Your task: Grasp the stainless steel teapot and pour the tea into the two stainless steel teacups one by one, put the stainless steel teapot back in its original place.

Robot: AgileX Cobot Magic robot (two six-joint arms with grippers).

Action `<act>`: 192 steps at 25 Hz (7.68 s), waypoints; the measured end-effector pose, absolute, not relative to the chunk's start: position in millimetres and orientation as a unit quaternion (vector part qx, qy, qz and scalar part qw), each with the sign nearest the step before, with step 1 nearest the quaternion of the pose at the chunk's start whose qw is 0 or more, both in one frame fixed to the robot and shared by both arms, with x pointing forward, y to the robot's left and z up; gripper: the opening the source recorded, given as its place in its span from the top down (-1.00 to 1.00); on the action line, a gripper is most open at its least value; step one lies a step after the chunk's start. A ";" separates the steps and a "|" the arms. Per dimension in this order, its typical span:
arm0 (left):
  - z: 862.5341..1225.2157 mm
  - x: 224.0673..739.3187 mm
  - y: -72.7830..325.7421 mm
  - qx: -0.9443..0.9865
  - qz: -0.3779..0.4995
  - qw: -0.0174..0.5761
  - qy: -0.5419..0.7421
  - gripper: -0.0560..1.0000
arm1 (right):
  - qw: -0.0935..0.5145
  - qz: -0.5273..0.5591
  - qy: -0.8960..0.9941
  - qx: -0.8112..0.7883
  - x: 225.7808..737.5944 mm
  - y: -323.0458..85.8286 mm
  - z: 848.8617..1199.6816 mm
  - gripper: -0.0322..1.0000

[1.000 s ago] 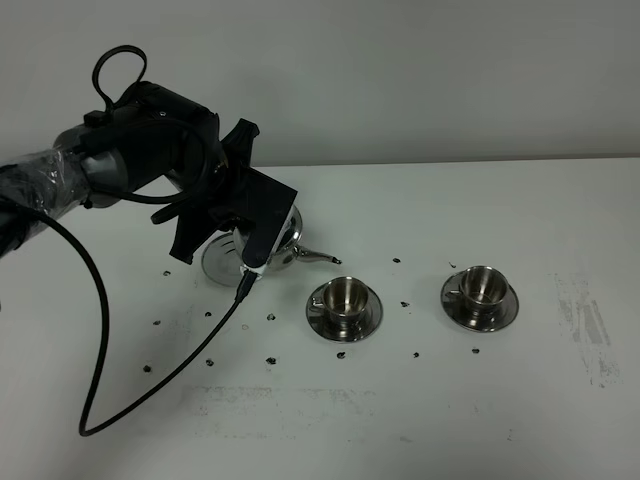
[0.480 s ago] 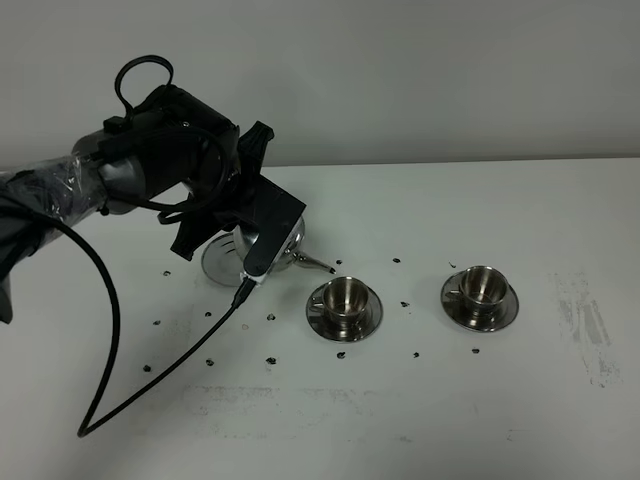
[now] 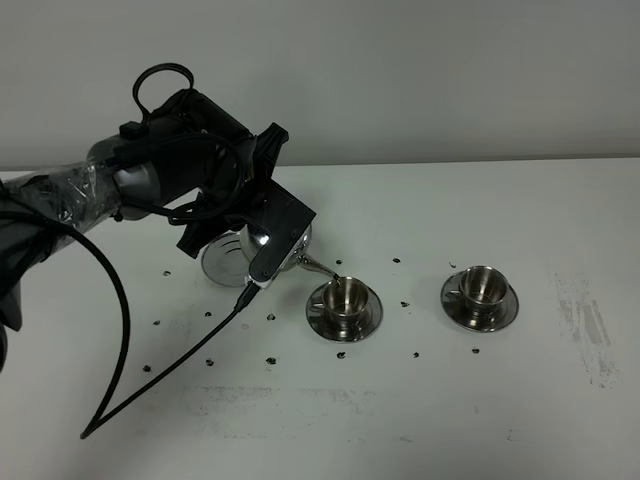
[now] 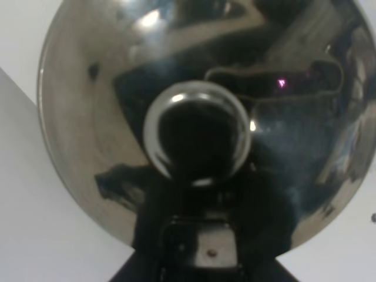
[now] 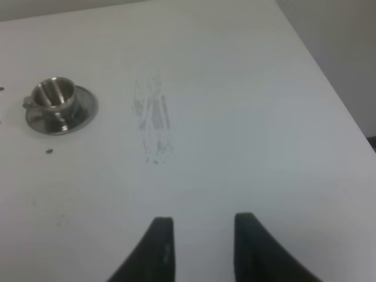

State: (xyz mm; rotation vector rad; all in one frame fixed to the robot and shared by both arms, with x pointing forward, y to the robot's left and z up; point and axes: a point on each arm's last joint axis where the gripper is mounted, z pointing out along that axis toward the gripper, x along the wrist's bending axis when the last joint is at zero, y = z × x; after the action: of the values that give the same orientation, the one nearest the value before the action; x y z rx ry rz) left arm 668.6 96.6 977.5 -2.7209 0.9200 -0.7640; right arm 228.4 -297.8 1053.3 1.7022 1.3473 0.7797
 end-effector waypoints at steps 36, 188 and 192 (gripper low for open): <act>982.0 670.1 91.8 -0.891 -0.283 0.130 0.331 0.50 | 0.405 0.309 0.534 0.675 228.4 -297.8 1053.3 0.47; 1063.5 627.3 57.0 -0.983 -0.160 -0.084 -0.040 0.50 | 0.405 0.309 0.534 0.675 228.4 -297.7 1053.3 0.47; 1049.6 658.3 41.2 -0.979 -0.186 -0.061 0.048 0.50 | 0.405 0.309 0.534 0.675 228.4 -297.7 1053.3 0.47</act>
State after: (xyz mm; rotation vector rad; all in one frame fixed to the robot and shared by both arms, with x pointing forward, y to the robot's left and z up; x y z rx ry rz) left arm 658.3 41.2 1049.6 -3.2028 0.1580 -0.6081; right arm 228.4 -297.7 1053.3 1.7023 1.3476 0.7807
